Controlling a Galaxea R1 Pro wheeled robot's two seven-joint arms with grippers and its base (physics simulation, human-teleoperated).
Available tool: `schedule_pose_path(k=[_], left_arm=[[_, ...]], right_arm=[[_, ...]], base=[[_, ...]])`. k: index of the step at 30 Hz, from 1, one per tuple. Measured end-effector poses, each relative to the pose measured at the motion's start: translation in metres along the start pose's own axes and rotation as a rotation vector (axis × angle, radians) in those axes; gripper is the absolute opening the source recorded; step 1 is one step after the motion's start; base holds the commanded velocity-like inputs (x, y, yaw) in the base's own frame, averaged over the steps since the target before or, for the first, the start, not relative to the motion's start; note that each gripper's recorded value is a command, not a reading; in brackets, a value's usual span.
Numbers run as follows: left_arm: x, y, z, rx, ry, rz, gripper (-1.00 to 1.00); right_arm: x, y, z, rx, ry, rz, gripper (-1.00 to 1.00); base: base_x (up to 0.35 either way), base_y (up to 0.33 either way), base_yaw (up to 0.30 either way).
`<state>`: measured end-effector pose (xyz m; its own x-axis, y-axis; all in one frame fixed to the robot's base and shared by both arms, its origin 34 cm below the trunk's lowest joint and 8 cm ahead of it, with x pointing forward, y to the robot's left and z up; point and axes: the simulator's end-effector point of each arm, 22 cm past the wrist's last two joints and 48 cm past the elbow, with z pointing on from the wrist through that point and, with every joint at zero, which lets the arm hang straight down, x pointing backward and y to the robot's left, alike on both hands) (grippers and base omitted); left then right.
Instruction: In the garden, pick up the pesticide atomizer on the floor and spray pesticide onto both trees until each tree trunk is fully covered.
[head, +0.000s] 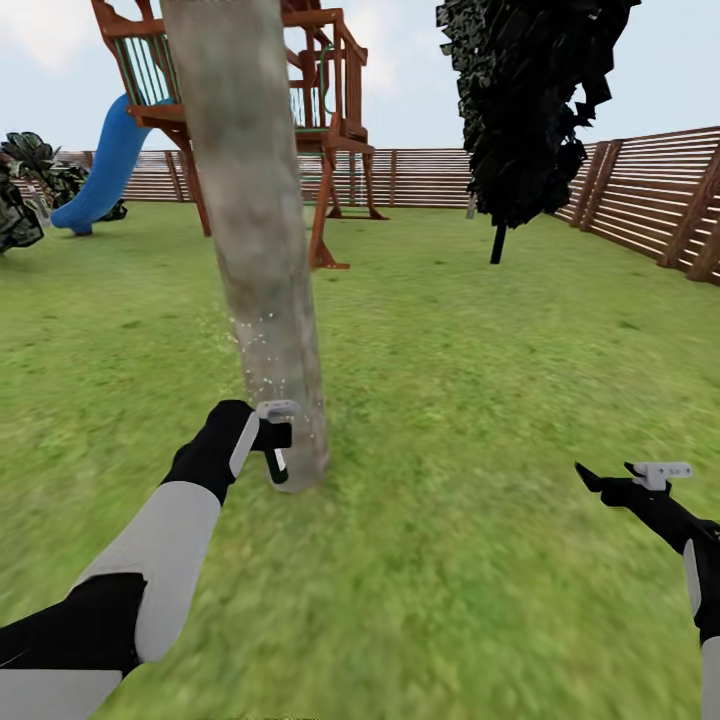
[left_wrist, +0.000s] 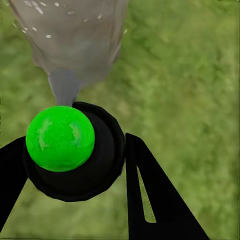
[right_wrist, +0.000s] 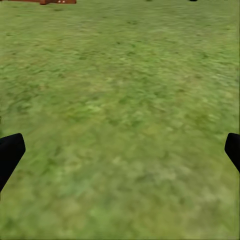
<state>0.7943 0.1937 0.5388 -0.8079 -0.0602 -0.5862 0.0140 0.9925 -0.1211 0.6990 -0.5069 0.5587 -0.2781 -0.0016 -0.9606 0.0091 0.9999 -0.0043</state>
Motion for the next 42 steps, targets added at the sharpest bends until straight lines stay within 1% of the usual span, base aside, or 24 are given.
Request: schedule_pose_path(k=[15,32,42], left_arm=[[-0.0001,0.0019,0.0000,-0.005,0.000,0.002,-1.00],[0.0029,0.0032,0.0017,-0.007,0.007,0.002,-1.00],[0.0021,0.0039,0.0018,-0.011,0.003,0.005,-1.00]], right_arm=[[-0.0002,0.0001,0.0000,0.000,0.000,0.000,1.00],[-0.0004,0.0003,0.0001,0.000,-0.001,-0.001,1.00],[-0.0004,0.0003,0.0001,0.000,-0.001,-0.001,1.00]], base=[[0.081,-0.272,0.269],[0.000,-0.272,0.015],[0.061,-0.254,0.261]])
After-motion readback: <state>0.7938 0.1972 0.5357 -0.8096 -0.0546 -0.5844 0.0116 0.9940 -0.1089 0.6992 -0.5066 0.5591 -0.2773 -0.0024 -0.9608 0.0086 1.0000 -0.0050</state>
